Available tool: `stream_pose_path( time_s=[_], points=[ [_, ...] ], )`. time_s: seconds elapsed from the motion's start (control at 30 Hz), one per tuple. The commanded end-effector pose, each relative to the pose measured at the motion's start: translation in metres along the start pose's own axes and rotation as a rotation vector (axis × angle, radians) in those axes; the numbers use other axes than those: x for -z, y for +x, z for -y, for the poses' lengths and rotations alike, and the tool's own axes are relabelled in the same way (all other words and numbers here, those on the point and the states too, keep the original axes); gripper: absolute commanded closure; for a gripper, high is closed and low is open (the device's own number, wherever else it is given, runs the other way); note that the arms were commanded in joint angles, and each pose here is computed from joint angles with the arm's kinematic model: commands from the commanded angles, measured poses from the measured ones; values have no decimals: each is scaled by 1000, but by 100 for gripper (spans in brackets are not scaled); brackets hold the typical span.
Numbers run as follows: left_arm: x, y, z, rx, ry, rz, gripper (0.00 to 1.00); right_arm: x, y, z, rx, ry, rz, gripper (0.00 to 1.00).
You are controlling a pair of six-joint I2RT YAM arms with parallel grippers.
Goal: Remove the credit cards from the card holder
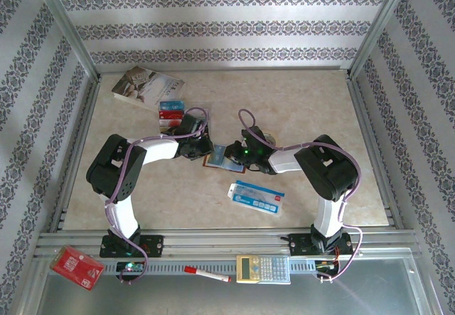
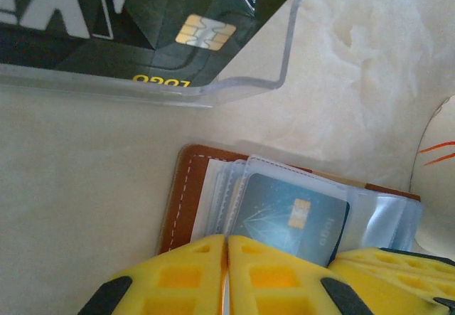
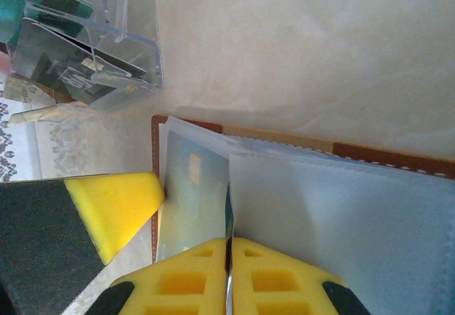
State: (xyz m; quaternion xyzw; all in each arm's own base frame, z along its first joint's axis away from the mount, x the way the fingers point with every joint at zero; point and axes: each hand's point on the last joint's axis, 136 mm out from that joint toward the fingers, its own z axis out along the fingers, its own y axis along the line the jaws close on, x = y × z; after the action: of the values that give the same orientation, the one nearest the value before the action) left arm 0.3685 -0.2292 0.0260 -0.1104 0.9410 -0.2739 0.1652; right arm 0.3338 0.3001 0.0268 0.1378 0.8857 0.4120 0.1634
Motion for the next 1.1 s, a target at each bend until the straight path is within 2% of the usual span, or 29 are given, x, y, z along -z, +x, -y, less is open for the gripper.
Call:
stream_pose_path(
  time_s=[0.0,0.17,0.3,0.37,0.7,0.93,1.07],
  points=[
    [-6,23,-29,48,-87,-82,88,2,4,-2,32,-35,-17,91],
    [-4,20,-27,45,-88,-73,88,7,1,1,32,-28,3,94],
    [-1,18,-22,36,-71,-67,76,14,-3,2,25,-29,20,95],
    [-1,18,-20,35,-64,-71,74,17,-3,5,20,-27,24,95],
    [1,16,-15,24,-43,-67,75,23,-2,14,4,-18,20,95],
    [20,8,25,-53,75,-54,78,22,-3,11,8,-25,18,95],
    [26,11,35,-70,85,-42,82,21,-3,12,5,-23,12,95]
  ],
)
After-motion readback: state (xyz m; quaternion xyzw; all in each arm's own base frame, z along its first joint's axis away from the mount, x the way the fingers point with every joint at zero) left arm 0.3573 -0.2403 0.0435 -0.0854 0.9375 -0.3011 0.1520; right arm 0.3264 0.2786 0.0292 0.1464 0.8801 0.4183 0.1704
